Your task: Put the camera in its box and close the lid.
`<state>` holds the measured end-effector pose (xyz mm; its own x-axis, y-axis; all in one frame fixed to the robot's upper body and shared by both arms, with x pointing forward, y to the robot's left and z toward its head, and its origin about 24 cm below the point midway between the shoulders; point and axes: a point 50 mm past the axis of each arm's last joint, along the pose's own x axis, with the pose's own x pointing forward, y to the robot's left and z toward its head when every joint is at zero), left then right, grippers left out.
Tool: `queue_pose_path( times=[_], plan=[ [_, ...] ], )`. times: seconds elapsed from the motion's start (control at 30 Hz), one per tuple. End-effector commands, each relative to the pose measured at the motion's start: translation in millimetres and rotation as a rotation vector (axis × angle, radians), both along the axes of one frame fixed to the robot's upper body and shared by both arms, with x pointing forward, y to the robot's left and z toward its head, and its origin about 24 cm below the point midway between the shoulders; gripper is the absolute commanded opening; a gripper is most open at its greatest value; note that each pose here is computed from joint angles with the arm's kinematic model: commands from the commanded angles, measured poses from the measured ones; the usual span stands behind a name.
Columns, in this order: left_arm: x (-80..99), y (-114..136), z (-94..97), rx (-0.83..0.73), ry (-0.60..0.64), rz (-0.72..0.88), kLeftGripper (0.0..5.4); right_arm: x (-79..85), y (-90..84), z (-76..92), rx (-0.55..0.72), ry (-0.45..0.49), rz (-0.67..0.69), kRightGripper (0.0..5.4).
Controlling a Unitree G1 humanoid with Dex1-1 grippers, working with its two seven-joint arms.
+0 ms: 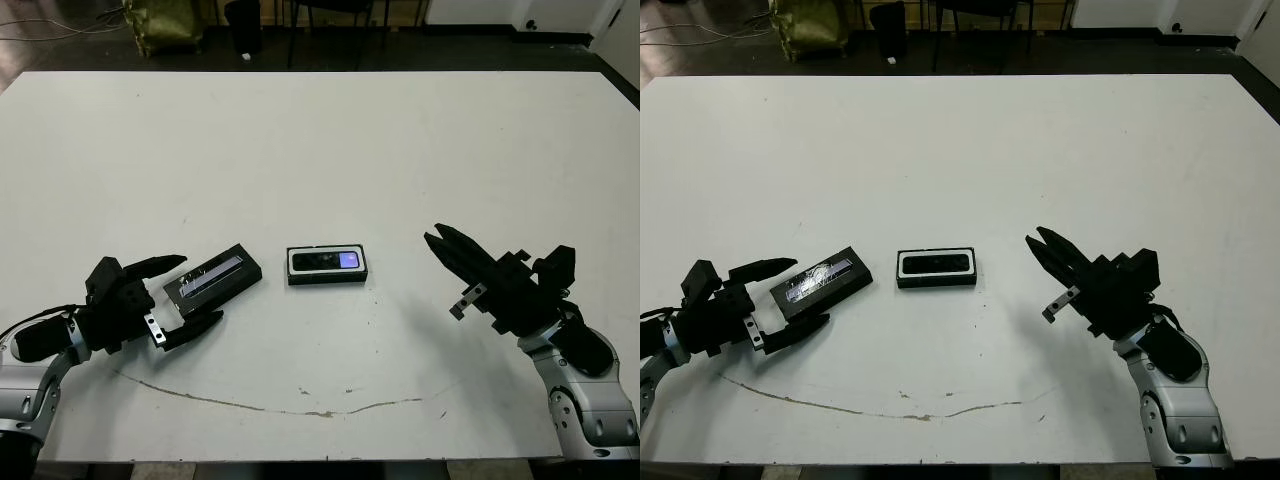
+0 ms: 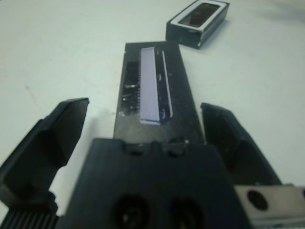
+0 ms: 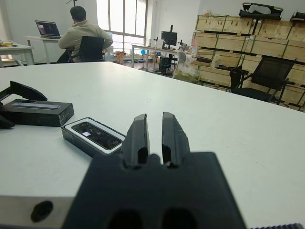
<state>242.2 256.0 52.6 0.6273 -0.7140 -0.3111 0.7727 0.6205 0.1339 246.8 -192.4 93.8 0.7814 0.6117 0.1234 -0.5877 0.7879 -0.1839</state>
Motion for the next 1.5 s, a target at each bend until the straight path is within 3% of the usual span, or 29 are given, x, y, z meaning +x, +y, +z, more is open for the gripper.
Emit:
queue_pose_path(
  times=[0.03, 0.17, 0.47, 0.57, 0.87, 1.2, 1.37, 1.5],
  plan=[
    [-9.5, 5, -12.2, 0.064, 0.091, 0.008, 5.39, -2.2, -2.1, -5.8, -0.004, 0.031, -0.003, 0.0],
    [-10.6, 7, -13.1, 0.08, 0.106, 0.004, 5.0, -1.7, -2.7, -6.4, -0.004, 0.024, 0.002, 0.0],
    [-14.3, 2, -8.2, 0.114, 0.061, 0.027, 2.79, -2.4, -2.4, -5.7, -0.009, 0.028, -0.003, 0.0],
    [-14.4, 2, -9.6, 0.086, 0.087, 0.033, 2.34, -2.0, -2.6, -6.2, -0.009, 0.026, -0.003, 0.0],
    [-13.9, 4, -6.3, 0.116, 0.099, 0.032, 2.32, -2.6, -2.5, -6.7, -0.009, 0.039, -0.006, 0.0],
    [-8.6, 2, 1.8, -0.024, 0.077, 0.024, 2.32, -2.3, -1.8, -6.9, -0.007, 0.035, -0.001, 0.0],
    [5.3, -1, 23.1, -0.067, 0.013, -0.029, 2.32, -2.4, -2.2, -6.9, -0.015, 0.035, -0.007, 0.0],
    [19.3, -6, 50.6, -0.034, -0.033, -0.058, 2.32, -2.6, -2.1, -6.5, -0.019, 0.037, -0.008, 0.0]
  ],
)
